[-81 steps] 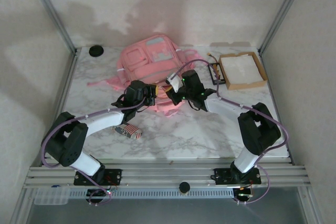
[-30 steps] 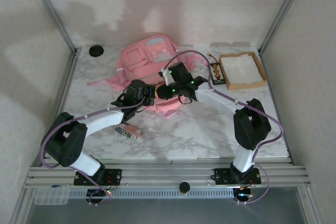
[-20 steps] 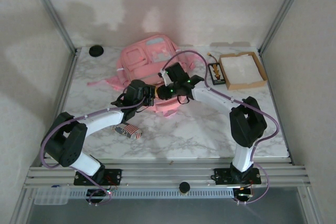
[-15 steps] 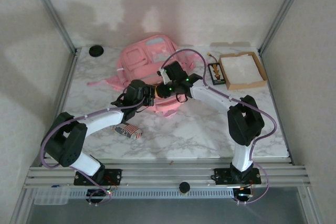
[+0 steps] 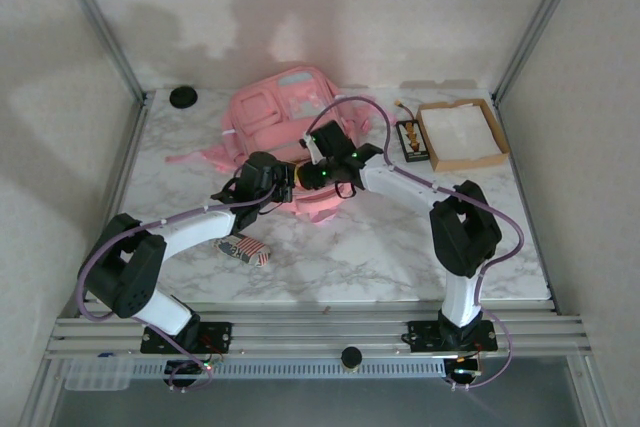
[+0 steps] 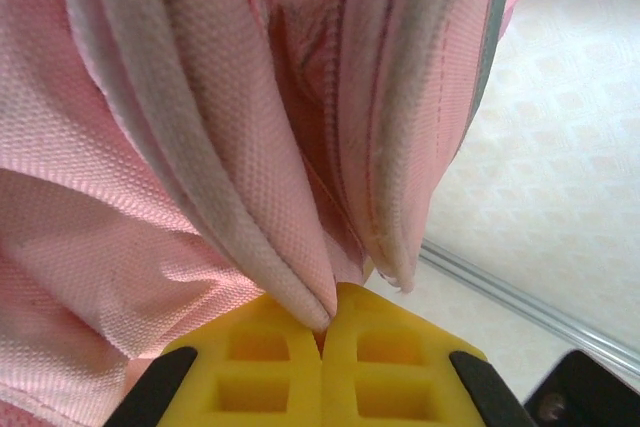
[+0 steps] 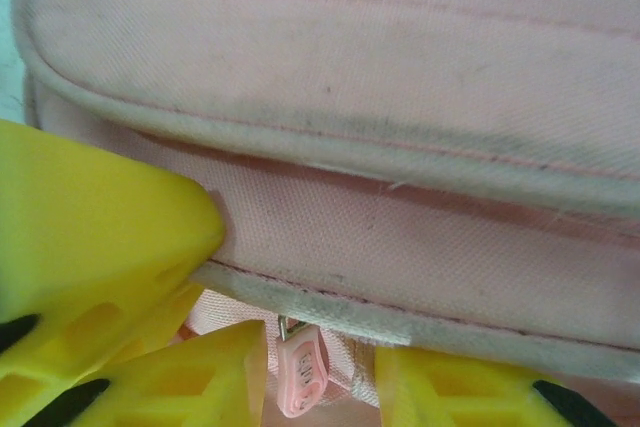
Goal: Pack the student bag
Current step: Zip the student bag at the center of the table.
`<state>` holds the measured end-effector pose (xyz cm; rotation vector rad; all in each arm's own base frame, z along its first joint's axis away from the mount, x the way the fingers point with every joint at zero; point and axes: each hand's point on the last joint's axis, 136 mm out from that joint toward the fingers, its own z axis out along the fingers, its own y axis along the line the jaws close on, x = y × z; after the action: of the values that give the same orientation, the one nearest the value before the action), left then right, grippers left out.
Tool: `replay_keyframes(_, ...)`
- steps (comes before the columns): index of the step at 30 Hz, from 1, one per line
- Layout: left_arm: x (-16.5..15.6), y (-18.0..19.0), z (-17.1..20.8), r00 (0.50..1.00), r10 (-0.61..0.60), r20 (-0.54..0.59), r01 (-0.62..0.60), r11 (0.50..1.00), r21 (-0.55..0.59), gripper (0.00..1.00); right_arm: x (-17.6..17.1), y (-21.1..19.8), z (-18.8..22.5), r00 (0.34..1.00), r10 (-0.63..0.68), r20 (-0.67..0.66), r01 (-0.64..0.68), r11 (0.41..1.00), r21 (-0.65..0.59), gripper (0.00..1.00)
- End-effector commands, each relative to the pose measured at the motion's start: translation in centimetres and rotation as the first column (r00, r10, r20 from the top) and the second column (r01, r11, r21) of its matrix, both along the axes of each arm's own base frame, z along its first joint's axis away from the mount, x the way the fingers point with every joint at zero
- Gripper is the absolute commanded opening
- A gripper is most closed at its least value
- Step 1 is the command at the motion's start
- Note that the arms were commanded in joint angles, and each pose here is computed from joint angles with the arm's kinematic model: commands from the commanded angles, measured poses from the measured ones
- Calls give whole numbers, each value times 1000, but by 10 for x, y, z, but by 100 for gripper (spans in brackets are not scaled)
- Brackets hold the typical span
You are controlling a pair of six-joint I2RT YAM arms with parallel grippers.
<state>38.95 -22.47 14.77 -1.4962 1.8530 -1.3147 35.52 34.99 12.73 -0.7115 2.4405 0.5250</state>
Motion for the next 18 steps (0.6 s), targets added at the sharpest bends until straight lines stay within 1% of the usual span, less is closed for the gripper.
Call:
replay_keyframes(1, 11, -2, 40, 993, 25, 119, -15, 996, -87, 0, -7, -3, -8, 1000, 15, 16, -14, 999, -37, 32)
replay_keyframes(5, 11, -6, 40, 993, 17, 121, -3, 993, -117, 0, -4, -3, -4, 999, 13, 45, -12, 999, -30, 31)
replay_keyframes(8, 11, -8, 39, 993, 10, 117, 4, 994, -113, 0, 1, -8, 0, 998, -7, 70, 10, 999, -49, 28)
replay_keyframes(11, 12, -7, 40, 993, 10, 121, 3, 994, -107, 0, 3, -15, 7, 995, -33, 90, 38, 998, -58, 28)
replay_keyframes(12, 12, -6, 41, 993, 12, 122, 1, 995, -103, 0, 1, -14, 10, 995, -31, 91, 36, 998, -50, 28)
replay_keyframes(15, 12, -6, 41, 992, 13, 122, -1, 995, -97, 0, -7, -4, 10, 997, 23, 75, -22, 1000, -5, 22)
replay_keyframes(18, 12, -6, 43, 992, 11, 126, 1, 995, -98, 0, -13, 2, -1, 997, 58, 42, -58, 998, 7, 22)
